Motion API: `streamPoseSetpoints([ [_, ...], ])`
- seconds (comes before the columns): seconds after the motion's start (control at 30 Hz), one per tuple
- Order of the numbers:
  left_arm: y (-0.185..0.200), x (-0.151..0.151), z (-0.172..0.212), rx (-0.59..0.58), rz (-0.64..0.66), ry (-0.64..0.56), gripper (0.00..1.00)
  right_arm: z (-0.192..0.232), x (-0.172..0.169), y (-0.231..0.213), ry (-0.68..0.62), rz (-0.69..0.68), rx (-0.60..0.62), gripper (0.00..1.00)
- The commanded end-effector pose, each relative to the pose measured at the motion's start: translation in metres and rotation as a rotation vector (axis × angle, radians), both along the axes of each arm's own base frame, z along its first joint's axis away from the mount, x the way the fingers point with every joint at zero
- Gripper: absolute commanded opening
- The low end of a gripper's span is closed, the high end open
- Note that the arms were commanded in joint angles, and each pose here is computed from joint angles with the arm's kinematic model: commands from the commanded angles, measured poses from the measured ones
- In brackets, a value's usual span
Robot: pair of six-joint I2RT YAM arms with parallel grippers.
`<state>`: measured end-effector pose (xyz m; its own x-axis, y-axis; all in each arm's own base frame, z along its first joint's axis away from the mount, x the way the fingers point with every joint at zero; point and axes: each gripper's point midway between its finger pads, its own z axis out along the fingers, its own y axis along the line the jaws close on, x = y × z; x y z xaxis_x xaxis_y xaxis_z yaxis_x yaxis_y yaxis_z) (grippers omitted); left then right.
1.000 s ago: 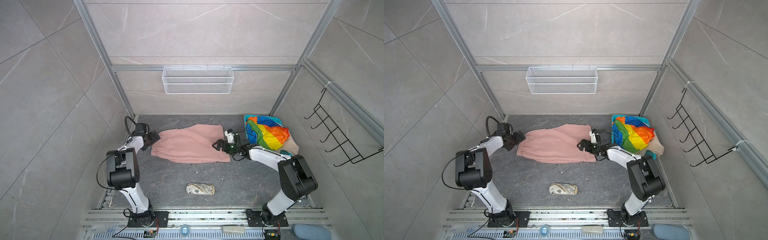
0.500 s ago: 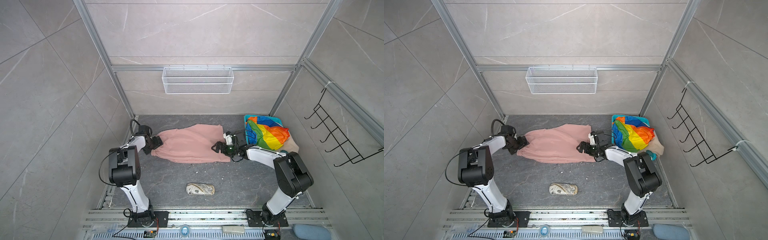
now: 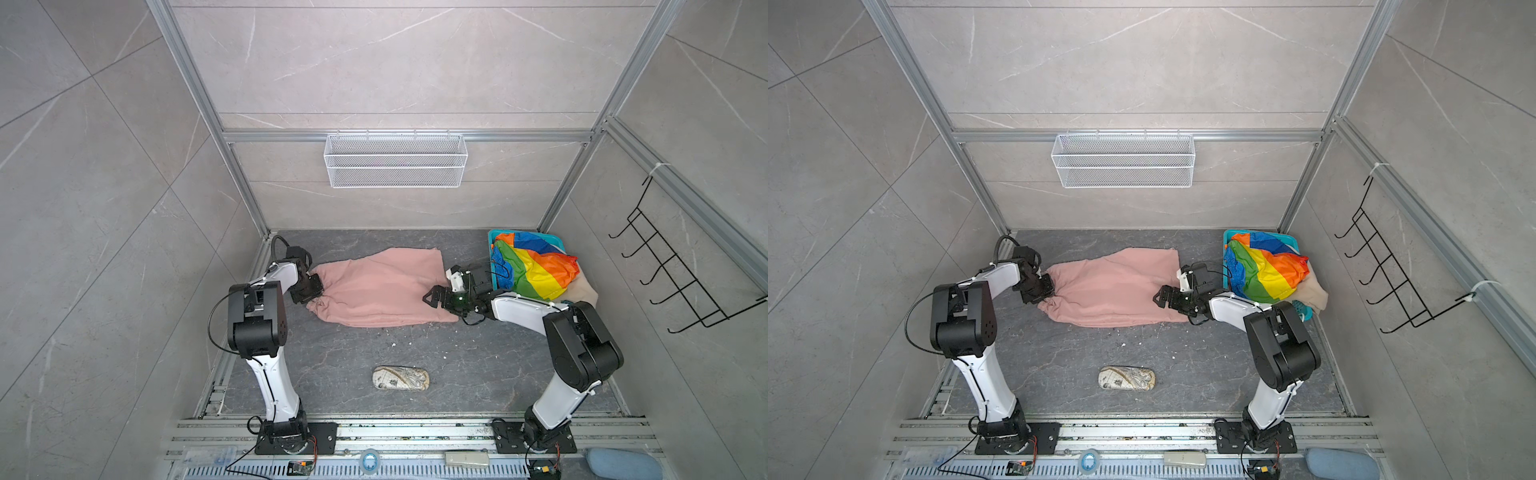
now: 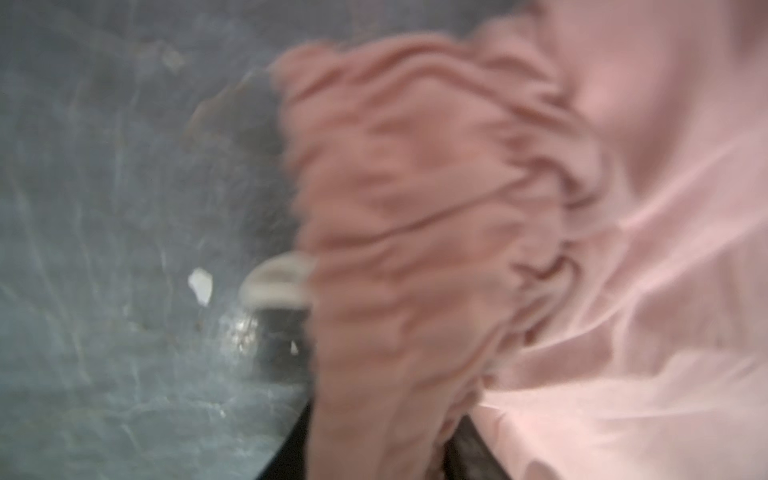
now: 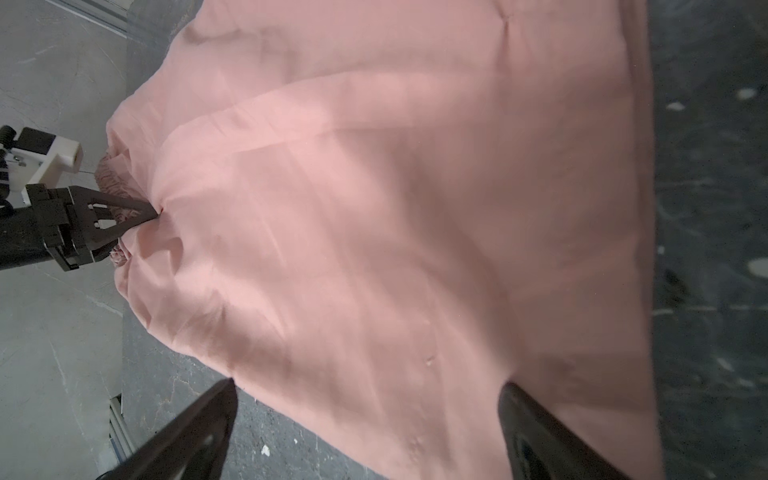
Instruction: Fold and stack the shorts
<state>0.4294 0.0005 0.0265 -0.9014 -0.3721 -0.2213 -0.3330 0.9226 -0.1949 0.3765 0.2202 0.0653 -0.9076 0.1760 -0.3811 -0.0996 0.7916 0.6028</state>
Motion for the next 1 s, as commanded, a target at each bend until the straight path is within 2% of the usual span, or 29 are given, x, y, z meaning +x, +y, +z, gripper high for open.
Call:
streamPoseSetpoints([
  [0.0, 0.006, -0.015, -0.010, 0.070, -0.041, 0.090, 0.12, -0.007, -0.002, 0.000, 0.019, -0.001, -0.016, 0.99],
  [0.1, 0.005, -0.016, -0.011, 0.085, -0.059, 0.105, 0.01, -0.008, -0.003, -0.001, 0.021, -0.003, -0.018, 0.99],
  [0.13, 0.003, -0.016, -0.010, 0.090, -0.069, 0.109, 0.00, -0.008, -0.003, -0.001, 0.019, -0.004, -0.019, 0.99],
  [0.3, 0.001, -0.013, 0.013, 0.178, -0.119, 0.078, 0.00, -0.010, -0.002, -0.003, 0.019, -0.010, -0.030, 0.99],
  [0.57, -0.011, -0.010, 0.029, 0.190, -0.161, 0.057, 0.00, -0.013, -0.003, -0.003, 0.027, -0.009, -0.031, 0.99],
  [0.8, -0.016, -0.007, 0.070, 0.385, -0.256, 0.049, 0.00, -0.015, -0.002, -0.005, 0.022, -0.015, -0.041, 0.99],
  [0.97, -0.030, -0.006, 0.094, 0.442, -0.309, 0.024, 0.00, 0.005, 0.002, 0.002, -0.013, -0.017, 0.019, 0.99],
])
